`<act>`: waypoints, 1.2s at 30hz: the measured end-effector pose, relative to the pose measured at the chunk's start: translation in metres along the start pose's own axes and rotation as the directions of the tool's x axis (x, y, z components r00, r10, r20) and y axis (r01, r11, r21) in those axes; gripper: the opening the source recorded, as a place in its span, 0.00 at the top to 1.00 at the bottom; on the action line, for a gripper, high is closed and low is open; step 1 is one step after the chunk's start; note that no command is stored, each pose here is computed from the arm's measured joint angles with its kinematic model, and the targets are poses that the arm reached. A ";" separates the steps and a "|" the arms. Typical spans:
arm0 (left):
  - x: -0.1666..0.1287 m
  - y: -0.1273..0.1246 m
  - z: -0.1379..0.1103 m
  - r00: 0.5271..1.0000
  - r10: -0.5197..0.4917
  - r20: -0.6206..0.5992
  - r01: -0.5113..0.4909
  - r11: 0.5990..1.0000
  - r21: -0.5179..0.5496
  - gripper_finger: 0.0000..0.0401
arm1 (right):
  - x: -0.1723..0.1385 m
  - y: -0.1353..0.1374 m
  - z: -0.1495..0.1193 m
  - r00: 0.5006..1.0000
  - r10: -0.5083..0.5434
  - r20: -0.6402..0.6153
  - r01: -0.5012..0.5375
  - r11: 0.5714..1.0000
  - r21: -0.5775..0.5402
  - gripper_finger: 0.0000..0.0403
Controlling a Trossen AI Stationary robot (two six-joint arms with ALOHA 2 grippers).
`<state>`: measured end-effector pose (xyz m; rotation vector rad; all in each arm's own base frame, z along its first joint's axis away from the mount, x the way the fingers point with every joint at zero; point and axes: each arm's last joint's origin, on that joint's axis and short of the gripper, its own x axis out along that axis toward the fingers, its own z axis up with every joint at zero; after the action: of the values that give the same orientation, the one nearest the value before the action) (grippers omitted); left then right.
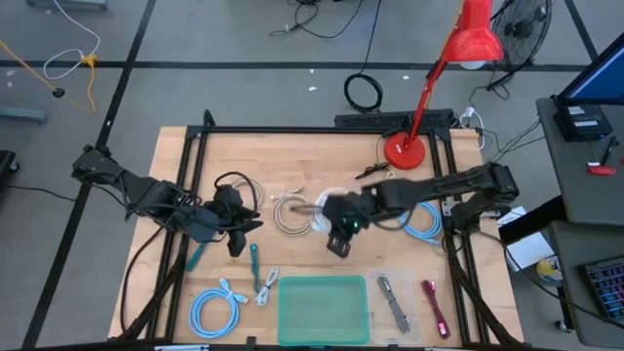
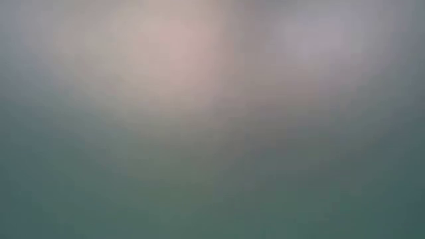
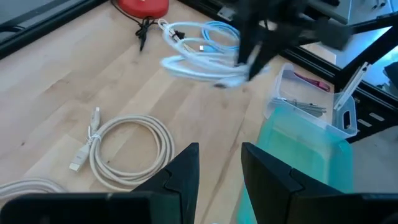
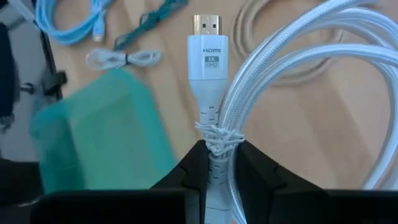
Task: Pick & Place USB Port
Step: Put the white transparent hdmi cable into the green bin
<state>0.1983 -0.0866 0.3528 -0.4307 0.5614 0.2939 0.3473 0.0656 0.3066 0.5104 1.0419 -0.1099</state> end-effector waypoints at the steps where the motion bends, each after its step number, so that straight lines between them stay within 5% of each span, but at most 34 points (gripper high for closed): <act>1: 0.000 0.000 0.000 1.000 0.002 -0.001 -0.002 1.000 0.001 0.69 | -0.001 0.010 -0.004 1.000 0.018 -0.007 -0.018 1.000 0.000 0.89; 18: -0.005 -0.010 -0.006 0.999 -0.025 0.032 0.030 0.989 -0.142 0.69 | 0.040 0.129 -0.085 0.950 0.311 -0.025 -0.310 0.950 0.037 0.89; 36: 0.008 -0.060 -0.050 0.993 -0.116 -0.020 0.110 0.975 -0.191 0.69 | 0.124 0.136 -0.135 0.971 0.076 -0.227 -0.094 0.993 -0.067 0.89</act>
<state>0.2058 -0.1614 0.3287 -0.6506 0.5388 0.2323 0.3469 0.2645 0.1955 0.5039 1.2384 0.0662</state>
